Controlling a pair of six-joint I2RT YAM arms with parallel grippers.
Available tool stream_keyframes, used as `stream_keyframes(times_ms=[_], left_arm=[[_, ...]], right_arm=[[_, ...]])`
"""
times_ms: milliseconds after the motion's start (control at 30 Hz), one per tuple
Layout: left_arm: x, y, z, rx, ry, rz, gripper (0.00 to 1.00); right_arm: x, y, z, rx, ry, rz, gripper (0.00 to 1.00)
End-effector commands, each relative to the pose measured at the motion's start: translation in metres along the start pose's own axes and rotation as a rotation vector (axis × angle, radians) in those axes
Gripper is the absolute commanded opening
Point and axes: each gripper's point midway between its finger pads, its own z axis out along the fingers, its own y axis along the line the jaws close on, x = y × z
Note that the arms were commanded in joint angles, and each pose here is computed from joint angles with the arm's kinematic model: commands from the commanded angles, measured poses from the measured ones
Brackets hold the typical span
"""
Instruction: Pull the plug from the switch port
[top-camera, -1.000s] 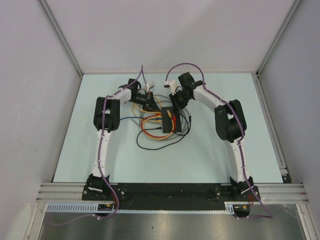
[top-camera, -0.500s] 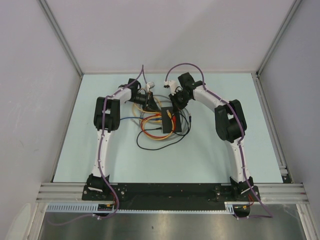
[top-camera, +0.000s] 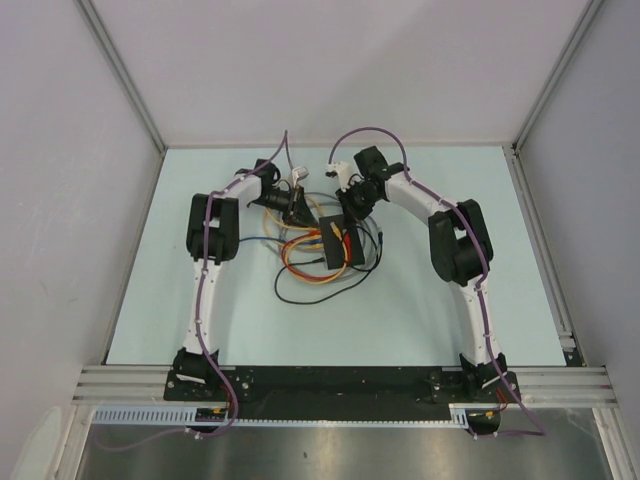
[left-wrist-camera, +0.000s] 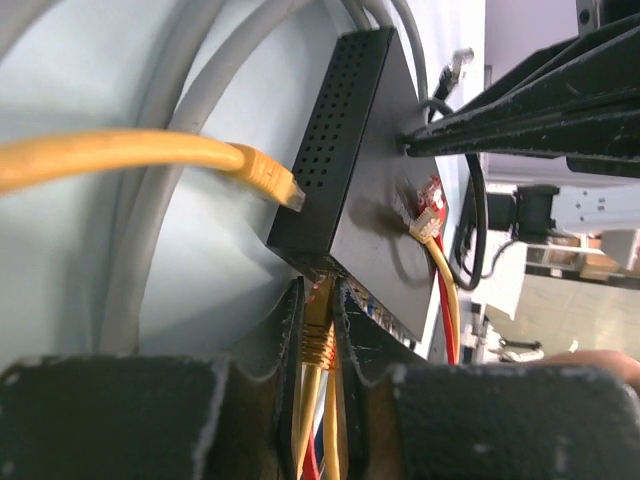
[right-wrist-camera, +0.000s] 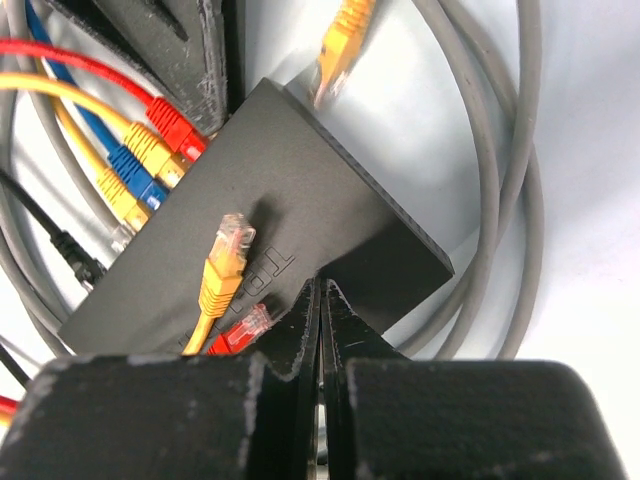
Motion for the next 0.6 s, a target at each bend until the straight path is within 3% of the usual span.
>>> stream_keyframes(times_ms=[0,200,433,567], left_arm=[[0.04,0.012,0.0,-0.059,0.12,-0.063,0.0],[0.009,0.014,-0.003,-0.097,0.075,0.026,0.0],[0.059,0.007,-0.002,-0.032,0.132,-0.066,0.0],[0.032,0.009,-0.004,-0.064,0.086,-0.007,0.0]], right_arm=[[0.09,0.005,0.028,-0.008,0.281,0.073,0.0],[0.09,0.007,0.031,-0.018,0.281,0.072,0.0],[0.092,0.006,0.029,-0.012,0.283,0.068,0.0],[0.092,0.006,0.031,-0.017,0.284,0.074,0.0]])
